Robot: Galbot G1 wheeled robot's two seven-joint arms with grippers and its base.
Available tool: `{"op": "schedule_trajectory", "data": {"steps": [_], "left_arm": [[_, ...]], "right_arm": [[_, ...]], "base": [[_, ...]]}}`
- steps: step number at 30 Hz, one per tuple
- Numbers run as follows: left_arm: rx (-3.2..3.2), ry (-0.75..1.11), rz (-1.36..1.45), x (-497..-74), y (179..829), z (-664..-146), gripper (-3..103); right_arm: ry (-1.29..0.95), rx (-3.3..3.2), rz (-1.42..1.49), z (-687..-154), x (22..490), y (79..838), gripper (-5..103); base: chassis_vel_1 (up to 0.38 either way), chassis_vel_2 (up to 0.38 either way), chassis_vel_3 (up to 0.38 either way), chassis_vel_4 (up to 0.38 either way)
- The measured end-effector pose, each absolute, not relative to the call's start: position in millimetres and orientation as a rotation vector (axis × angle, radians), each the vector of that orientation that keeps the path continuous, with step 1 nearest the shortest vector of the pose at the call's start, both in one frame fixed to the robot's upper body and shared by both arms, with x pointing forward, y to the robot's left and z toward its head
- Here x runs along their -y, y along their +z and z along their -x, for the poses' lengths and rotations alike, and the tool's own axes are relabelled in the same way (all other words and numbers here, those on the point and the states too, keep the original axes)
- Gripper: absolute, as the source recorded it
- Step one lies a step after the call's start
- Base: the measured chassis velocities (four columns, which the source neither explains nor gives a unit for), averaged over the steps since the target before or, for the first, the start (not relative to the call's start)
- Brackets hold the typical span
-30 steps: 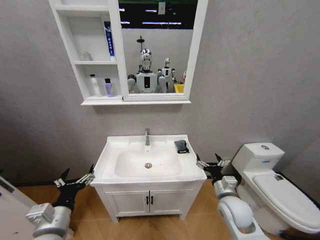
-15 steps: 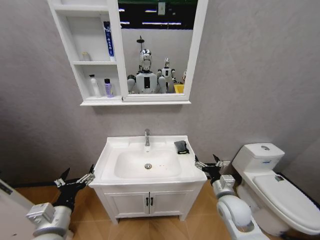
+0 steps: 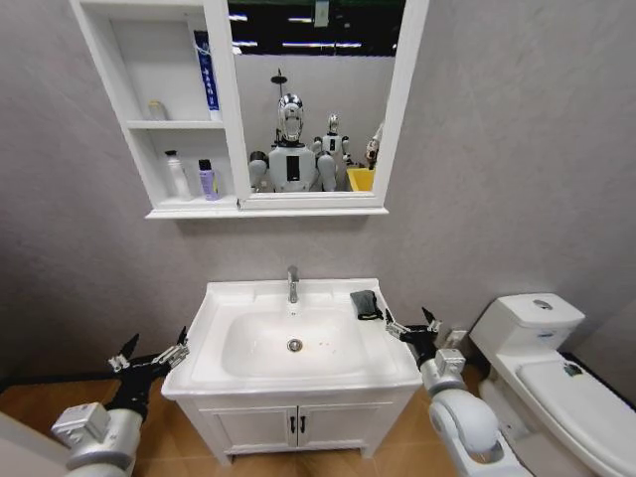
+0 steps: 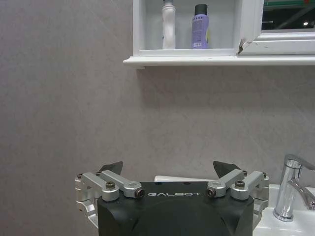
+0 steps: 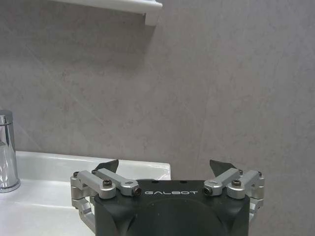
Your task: Move facial cleanser and shampoo from washbasin to cabinet, then wipe washbasin with towel.
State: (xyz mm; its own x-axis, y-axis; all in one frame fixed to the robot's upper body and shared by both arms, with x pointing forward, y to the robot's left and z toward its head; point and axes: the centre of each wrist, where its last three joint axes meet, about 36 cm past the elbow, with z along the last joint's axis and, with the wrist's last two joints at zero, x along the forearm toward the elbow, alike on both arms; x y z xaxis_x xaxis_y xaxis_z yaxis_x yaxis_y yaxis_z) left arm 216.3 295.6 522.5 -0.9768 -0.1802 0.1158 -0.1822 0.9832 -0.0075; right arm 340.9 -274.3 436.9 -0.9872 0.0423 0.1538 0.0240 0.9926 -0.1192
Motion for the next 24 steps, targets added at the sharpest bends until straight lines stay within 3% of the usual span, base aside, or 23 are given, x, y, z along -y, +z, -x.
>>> {"op": "schedule_trajectory", "data": {"steps": [9, 24], "left_arm": [[3.013, 0.028, -0.276, -296, 522, -216, 100], [3.014, 0.028, -0.276, -296, 522, -216, 100]], "right_arm": [[0.135, 2.834, 0.023, -423, 272, 454, 100], [0.108, 2.598, 0.136, -498, 233, 437, 100]], "base": [[0.000, 0.000, 0.000, 0.000], [0.000, 0.000, 0.000, 0.000]]}}
